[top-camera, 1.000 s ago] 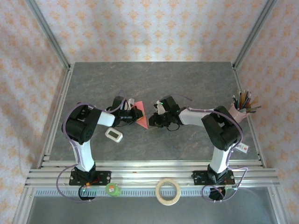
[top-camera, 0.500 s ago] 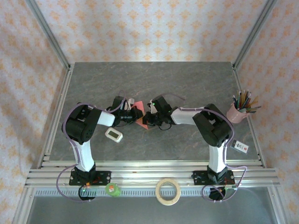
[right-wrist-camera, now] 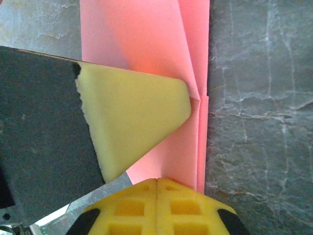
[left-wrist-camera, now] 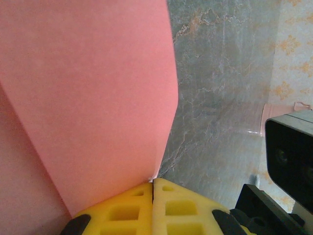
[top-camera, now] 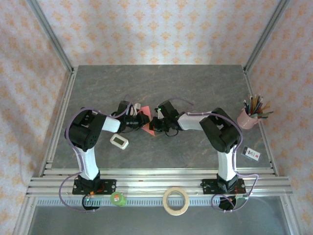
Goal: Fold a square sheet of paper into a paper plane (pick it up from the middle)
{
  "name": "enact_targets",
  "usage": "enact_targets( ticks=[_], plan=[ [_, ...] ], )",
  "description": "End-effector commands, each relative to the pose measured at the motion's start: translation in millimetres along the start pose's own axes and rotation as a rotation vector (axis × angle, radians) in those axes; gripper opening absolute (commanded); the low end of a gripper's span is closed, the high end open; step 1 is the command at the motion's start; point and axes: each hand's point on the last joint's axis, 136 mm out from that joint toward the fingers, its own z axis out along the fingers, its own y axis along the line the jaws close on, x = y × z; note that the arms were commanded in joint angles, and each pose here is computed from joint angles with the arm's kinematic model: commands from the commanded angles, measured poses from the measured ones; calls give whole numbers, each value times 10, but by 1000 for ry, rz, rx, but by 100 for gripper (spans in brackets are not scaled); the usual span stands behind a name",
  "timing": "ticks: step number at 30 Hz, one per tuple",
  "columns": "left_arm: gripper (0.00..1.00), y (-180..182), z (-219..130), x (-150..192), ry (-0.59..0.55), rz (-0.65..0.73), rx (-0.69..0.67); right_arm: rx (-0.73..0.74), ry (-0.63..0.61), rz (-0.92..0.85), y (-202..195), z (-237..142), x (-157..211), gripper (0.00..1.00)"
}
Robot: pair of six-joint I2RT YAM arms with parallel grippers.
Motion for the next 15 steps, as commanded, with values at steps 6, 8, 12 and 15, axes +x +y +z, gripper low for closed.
enact_targets(
  ticks=[6,8,12,15],
  plan=[
    [5,409,79,176,45,-73,-142,109,37,13,-249,54,110,4],
    [6,308,67,128,42,-56,-124,159,61,7,-374,64,181,4],
    [8,-21,-11,-47,7,-3,-65,234,103,1,-610,20,313,4],
    [10,-175,-73,-155,-15,34,-49,256,125,-7,-702,-29,381,4]
  ],
)
